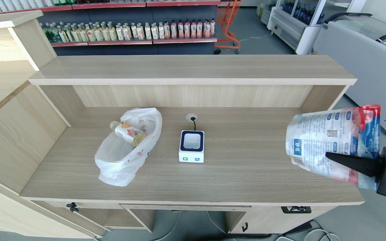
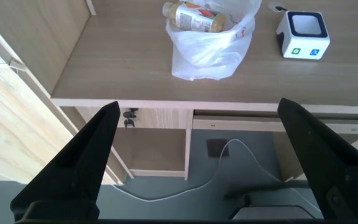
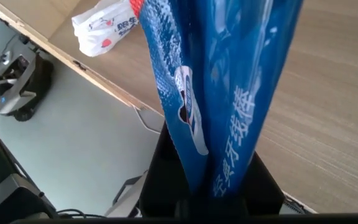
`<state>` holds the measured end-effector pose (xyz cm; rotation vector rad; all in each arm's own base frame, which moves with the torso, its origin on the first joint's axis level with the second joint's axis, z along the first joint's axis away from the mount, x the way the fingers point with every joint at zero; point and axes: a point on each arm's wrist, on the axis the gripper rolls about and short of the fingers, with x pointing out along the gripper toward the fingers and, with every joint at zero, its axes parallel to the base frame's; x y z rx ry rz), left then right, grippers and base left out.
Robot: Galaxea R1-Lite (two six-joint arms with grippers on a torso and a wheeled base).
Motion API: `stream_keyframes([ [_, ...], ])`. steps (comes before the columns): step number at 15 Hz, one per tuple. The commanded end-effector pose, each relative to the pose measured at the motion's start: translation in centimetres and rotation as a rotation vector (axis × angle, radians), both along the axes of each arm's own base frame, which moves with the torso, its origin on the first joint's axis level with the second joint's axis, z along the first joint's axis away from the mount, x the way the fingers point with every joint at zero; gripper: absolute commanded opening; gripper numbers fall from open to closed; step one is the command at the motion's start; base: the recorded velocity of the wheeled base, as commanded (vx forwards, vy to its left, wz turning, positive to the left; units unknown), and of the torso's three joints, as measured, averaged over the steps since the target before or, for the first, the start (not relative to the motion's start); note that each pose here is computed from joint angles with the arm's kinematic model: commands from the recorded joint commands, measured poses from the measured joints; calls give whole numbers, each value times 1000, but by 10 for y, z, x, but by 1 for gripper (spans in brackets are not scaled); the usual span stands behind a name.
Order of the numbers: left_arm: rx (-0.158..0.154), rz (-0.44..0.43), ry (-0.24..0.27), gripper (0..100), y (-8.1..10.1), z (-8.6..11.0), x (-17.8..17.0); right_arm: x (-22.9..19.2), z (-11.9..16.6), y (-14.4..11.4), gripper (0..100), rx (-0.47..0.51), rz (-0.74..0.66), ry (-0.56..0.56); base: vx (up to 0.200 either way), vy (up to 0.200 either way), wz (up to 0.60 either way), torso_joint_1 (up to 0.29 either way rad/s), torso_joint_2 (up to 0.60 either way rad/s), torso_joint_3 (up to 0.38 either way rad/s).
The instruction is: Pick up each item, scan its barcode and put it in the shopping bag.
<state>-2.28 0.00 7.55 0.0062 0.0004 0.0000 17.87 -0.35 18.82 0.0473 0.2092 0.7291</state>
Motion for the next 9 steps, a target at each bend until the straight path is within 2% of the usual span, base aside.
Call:
stream_keyframes([
  [1, 0, 0, 0, 100, 0, 0, 0, 2, -1, 0, 0, 0, 1, 8, 200, 0, 0, 12, 7, 2],
  [5, 0, 0, 0, 100, 0, 0, 0, 1, -4, 0, 0, 2, 4, 18, 0, 0, 0, 0, 0, 0],
  [9, 0, 0, 0, 100, 0, 0, 0, 4, -9, 0, 0, 5, 4, 43, 200, 0, 0, -1, 2, 5],
])
